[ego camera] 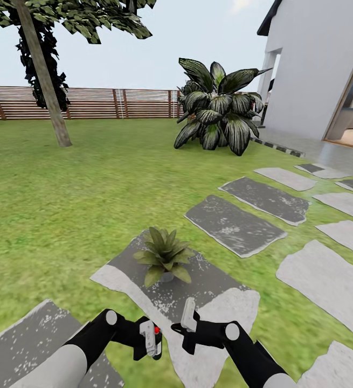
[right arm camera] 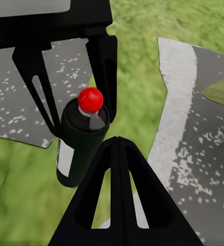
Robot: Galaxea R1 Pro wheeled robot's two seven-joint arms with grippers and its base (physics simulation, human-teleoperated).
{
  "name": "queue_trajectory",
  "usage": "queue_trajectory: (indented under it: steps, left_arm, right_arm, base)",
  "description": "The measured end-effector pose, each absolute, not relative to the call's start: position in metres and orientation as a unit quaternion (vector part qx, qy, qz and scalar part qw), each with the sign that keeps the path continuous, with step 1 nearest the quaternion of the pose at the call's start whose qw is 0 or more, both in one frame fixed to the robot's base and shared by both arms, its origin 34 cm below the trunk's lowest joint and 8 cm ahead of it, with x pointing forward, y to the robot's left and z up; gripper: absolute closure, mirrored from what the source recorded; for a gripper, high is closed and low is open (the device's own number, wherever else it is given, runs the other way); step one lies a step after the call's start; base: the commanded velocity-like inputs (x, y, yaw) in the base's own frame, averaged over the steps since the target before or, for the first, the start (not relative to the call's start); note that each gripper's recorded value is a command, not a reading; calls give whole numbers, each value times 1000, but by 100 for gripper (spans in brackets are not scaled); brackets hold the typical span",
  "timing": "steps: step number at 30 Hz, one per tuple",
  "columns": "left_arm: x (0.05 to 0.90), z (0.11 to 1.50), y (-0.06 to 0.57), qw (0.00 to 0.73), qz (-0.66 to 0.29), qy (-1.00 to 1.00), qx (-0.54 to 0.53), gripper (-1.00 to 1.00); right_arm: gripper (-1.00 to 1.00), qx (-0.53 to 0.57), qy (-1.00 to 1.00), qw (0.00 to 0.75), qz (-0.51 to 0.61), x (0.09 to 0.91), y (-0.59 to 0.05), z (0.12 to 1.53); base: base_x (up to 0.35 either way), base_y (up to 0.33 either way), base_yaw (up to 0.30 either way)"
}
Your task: Pick up the pesticide atomizer in the garden and spray insectifuge to fully cover both potted plants in the garden.
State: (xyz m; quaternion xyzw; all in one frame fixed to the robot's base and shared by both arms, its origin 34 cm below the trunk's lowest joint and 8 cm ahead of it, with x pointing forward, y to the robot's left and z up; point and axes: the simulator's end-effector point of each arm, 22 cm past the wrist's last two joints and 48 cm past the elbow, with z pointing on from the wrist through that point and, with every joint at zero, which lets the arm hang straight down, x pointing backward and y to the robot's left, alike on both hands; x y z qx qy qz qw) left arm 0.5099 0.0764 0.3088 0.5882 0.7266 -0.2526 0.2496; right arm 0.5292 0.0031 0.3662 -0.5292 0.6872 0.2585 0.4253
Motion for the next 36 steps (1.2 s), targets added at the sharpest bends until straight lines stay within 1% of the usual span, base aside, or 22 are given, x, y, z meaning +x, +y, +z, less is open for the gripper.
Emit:
queue_trajectory:
  steps: [10,18,26,36]
  left_arm:
    - [511,314,63,256,-258,721,590,100]
    - [511,314,62,258,-259,720,590,100]
    - [509,318,56,274,-266,702,602,100]
    - [507,318,54,272,-270,698,604,100]
  right_arm:
    - [100,-529,687,425,258,529,3,366]
    - [100,-529,687,426,258,530,3,366]
    - [100,-529,687,426,258,530,3,367]
    - [100,-529,687,426,258,530,3,367]
  base:
    - [0,0,0]
    - [0,0,0]
    - [0,0,0]
    - [0,0,0]
